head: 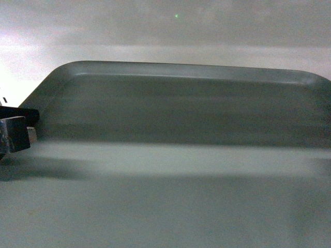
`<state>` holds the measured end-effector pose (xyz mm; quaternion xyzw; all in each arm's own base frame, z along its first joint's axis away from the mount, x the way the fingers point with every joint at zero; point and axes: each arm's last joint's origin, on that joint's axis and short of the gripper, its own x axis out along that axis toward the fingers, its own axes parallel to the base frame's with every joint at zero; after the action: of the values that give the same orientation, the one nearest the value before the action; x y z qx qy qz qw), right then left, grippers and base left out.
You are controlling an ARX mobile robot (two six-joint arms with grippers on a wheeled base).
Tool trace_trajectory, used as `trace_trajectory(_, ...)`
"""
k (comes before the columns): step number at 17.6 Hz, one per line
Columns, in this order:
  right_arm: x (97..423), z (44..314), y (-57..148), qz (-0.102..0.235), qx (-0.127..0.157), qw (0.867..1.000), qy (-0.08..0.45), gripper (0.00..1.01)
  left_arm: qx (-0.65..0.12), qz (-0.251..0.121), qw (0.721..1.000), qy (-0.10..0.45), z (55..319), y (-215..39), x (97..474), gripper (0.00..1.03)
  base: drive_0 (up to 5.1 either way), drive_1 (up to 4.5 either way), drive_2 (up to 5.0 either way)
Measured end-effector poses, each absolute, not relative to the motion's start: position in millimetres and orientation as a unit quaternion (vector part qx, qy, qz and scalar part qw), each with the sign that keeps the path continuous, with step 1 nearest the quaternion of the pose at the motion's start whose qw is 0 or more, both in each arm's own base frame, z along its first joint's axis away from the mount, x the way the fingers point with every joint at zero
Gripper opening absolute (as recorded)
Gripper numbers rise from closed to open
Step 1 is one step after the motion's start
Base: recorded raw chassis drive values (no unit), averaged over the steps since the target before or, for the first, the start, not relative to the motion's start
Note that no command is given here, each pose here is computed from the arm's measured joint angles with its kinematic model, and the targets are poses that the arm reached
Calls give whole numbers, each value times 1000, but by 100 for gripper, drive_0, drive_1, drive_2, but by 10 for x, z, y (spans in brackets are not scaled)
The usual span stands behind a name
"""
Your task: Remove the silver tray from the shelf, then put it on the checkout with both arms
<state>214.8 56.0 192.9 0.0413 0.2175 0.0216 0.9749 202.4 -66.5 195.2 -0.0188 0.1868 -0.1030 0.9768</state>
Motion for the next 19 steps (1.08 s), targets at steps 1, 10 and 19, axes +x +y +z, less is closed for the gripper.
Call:
trace_trajectory(1,2133,1945,556,22,41,975,219,3,-16,-103,976,190,1946,-663,2021,4,0,0,0)
trace_trajectory(10,2121,1949,551,22,40,974,223,3,-14,-104,976,193,1942,-663,2018,4,0,0,0)
trace_trajectory(19,2121,1949,551,22,40,974,223,3,-14,-104,976,193,1942,-663,2018,4,0,0,0)
